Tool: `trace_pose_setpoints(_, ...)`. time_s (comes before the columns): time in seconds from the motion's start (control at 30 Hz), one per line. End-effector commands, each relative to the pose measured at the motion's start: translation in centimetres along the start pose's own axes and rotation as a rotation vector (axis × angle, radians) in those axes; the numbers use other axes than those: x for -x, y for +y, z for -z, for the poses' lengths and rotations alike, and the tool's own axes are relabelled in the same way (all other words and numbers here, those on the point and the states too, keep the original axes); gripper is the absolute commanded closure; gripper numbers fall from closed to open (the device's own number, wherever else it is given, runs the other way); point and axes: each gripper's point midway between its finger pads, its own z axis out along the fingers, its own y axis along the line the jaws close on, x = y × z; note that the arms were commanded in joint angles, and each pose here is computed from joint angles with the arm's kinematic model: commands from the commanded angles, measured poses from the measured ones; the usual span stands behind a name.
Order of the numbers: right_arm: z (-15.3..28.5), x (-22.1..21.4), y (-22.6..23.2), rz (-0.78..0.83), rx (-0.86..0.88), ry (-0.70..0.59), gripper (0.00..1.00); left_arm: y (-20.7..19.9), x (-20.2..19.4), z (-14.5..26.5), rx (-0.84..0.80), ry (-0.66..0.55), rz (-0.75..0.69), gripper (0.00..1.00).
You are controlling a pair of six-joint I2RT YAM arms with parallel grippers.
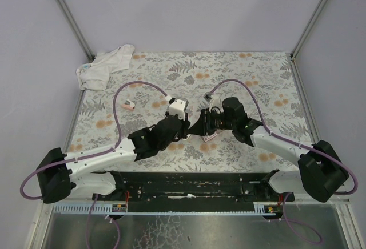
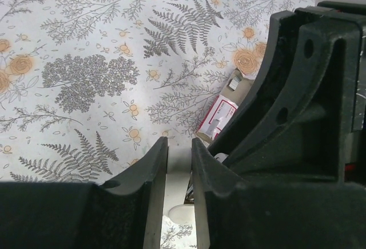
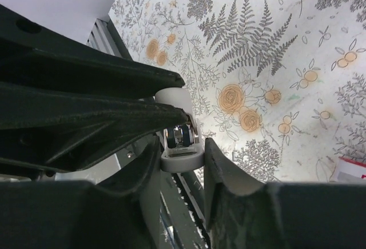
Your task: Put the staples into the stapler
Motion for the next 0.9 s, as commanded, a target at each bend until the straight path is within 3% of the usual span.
trace_pose_setpoints(0.0,0.4,1.2,0.6,0.055,0.000,-0.047,0.81,-0.3,4.4,0.5,0.043,-0.137,0.092,0.98)
trace_pose_setpoints(0.13,1.0,1.3,0.1,0.074,-0.042,-0.075,1.00,0.3,4.3,0.7,0.062,-0.144,0.127,0.98)
trace_pose_setpoints(0.5,3.4,2.2,1.7,0.162,-0.025,-0.169,1.00,4.4,-0.1,0.1,0.127,-0.031,0.278,0.96)
trace_pose_setpoints(0.87,3.9,2.1,2.2,0.201,-0.010,-0.174,1.00,4.6,-1.2,0.7,0.054,-0.015,0.368,0.92)
